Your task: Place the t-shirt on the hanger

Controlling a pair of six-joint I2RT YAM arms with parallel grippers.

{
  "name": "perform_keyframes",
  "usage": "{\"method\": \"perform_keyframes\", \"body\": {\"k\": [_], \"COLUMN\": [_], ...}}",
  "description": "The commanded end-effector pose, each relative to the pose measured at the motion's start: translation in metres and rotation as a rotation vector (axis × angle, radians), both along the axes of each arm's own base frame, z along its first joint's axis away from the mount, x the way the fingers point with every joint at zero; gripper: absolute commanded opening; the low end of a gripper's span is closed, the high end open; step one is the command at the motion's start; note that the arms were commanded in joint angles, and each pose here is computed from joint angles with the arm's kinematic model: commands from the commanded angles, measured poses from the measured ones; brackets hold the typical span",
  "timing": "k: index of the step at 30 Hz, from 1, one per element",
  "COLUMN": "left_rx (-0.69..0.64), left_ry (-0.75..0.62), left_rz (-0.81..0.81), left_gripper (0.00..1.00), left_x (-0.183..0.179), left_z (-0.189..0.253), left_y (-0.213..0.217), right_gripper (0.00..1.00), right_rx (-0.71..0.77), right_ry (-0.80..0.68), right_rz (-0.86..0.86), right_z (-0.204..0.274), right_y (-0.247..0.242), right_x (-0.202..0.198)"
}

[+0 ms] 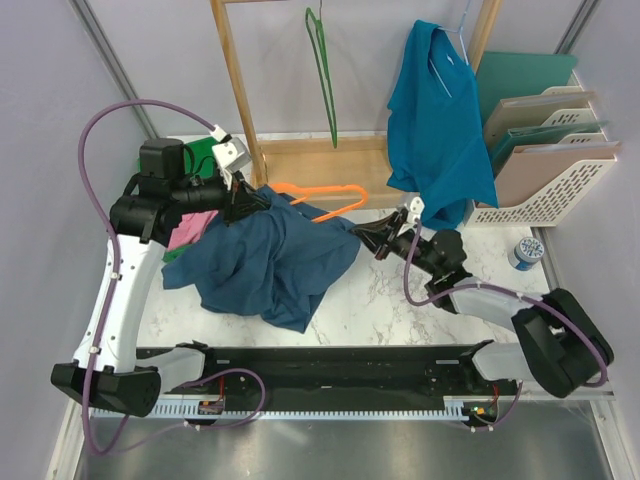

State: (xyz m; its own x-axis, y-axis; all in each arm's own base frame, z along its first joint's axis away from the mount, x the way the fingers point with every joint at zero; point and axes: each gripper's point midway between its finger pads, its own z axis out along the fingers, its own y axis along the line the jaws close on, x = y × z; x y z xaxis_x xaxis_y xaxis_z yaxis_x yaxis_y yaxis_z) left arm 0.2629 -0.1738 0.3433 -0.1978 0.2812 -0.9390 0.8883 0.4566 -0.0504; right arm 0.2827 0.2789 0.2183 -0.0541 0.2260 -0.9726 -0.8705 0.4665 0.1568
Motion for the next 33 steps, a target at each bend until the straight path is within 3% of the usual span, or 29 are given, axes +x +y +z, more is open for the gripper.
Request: {"method": "perform_keyframes", "body": {"k": [1, 12, 16, 17, 23, 26, 29, 33], "left_rx": [0.115, 0.094, 0.185, 0.218, 0.244, 0.305, 0.406, 0.51], "left_ry": [-0.194, -0.274, -0.281, -0.335, -0.406, -0.391, -0.485, -0.476], "left_rz": [-0.087, -0.089, -0.102, -0.137, -0.201, -0.133, -0.176, -0.203], "left_gripper": [0.02, 0.02, 0.02, 0.02, 0.02, 0.02, 0.02, 0.02], "left_x": [-0.011, -0.015, -0.017, -0.017, -0.027, -0.015, -0.018, -0.017], "left_z": [0.009, 0.006, -0.012, -0.015, -0.029, -0.036, -0.05, -0.073], "left_y": [0.016, 0.032, 0.042, 0.043, 0.041, 0.052, 0.06, 0.072], "right_gripper": [0.0, 0.0, 0.0, 0.0, 0.0, 0.0, 0.0, 0.0], "right_rx": [-0.097, -0.052, -0.041, -0.035, 0.007, -0.017, -0.027, -0.037], "right_ry": [0.036, 0.283, 0.283, 0.286, 0.317, 0.312, 0.33, 0.297], "right_rz": [-0.063, -0.076, -0.09, -0.083, -0.033, -0.032, -0.01, -0.01], "right_z": [-0.016, -0.041, -0.035, -0.033, -0.018, -0.014, -0.013, -0.001], "right_y": [-0.031, -0.05, -0.058, -0.059, -0.054, -0.058, -0.064, -0.07], "right_x": [0.006, 0.022, 0.028, 0.029, 0.032, 0.033, 0.03, 0.029]}}
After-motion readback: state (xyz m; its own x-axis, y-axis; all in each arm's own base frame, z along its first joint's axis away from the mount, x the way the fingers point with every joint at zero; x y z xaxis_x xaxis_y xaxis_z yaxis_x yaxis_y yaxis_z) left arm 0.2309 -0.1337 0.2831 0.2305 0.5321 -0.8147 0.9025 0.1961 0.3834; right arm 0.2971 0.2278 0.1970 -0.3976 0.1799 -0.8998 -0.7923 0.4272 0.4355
